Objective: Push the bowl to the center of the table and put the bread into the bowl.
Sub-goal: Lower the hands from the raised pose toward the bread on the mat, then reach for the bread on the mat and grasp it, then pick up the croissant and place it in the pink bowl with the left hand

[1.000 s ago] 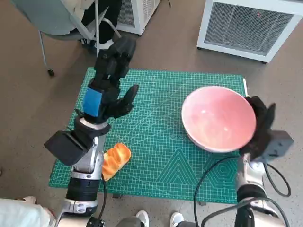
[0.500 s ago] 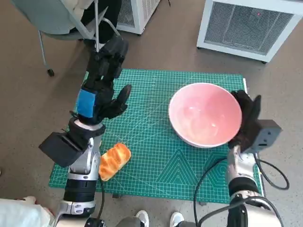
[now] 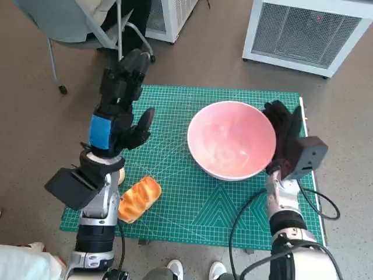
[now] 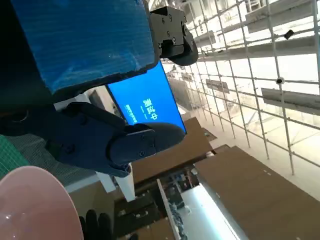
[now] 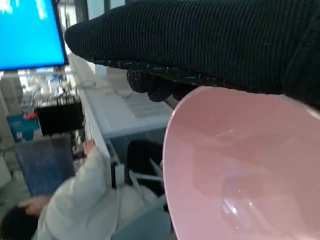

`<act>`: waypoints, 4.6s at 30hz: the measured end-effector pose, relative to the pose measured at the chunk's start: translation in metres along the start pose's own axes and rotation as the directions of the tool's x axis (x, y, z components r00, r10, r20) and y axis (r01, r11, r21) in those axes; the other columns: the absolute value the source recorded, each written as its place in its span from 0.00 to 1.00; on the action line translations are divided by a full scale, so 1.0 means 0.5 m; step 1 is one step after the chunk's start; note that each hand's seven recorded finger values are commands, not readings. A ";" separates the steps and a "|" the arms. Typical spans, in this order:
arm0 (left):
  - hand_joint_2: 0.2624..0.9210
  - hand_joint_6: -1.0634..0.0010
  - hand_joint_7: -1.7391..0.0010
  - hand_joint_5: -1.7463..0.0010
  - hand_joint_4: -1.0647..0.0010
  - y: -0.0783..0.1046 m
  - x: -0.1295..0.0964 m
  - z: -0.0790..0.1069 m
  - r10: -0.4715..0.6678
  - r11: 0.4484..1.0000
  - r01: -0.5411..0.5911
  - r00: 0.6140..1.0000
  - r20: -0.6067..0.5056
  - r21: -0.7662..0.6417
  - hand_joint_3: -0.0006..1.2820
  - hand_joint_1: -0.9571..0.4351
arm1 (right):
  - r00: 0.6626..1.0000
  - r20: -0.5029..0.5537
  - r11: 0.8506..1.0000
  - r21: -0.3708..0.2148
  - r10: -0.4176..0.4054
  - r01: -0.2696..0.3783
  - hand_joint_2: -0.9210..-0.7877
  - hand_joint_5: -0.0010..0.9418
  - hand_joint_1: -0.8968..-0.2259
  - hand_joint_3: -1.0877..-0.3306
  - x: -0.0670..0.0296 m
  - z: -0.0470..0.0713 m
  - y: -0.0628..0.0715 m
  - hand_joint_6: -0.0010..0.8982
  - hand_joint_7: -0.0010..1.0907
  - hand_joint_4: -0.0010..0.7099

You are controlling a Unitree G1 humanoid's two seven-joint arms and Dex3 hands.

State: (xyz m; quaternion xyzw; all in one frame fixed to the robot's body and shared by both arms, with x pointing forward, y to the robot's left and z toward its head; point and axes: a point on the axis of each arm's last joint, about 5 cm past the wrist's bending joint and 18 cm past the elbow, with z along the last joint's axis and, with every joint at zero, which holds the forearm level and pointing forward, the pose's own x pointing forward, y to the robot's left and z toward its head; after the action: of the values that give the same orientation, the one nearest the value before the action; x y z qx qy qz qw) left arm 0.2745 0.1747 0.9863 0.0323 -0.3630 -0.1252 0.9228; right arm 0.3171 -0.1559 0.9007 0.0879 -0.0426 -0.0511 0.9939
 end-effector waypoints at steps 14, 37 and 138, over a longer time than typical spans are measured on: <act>1.00 0.98 0.66 0.99 0.80 0.016 -0.022 0.014 -0.007 0.998 0.009 1.000 -0.023 0.065 0.39 0.39 | 0.998 -0.005 0.994 -0.095 0.061 -0.061 0.00 0.00 0.56 0.23 0.008 0.008 0.025 0.11 0.49 0.47; 1.00 0.85 0.76 1.00 0.77 0.081 -0.132 0.158 -0.112 0.782 0.386 0.860 -0.498 0.490 0.26 0.40 | 0.779 0.606 0.973 -0.231 0.160 -0.020 0.00 0.00 0.45 0.30 0.029 0.139 -0.021 0.21 0.31 0.49; 1.00 0.52 0.23 0.32 0.42 0.019 -0.254 0.001 0.040 0.750 0.465 0.678 -0.734 0.470 0.12 0.69 | 0.577 0.756 0.945 -0.309 0.311 -0.104 0.00 0.00 0.51 0.32 0.001 0.152 0.016 0.24 0.25 0.49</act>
State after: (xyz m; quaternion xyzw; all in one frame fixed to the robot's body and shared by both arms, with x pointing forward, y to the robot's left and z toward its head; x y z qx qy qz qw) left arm 0.1867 0.2163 0.9041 0.4259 0.0049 -0.0895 0.9003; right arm 0.3114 -0.1611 0.9769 -0.0658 -0.4840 0.0279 0.8721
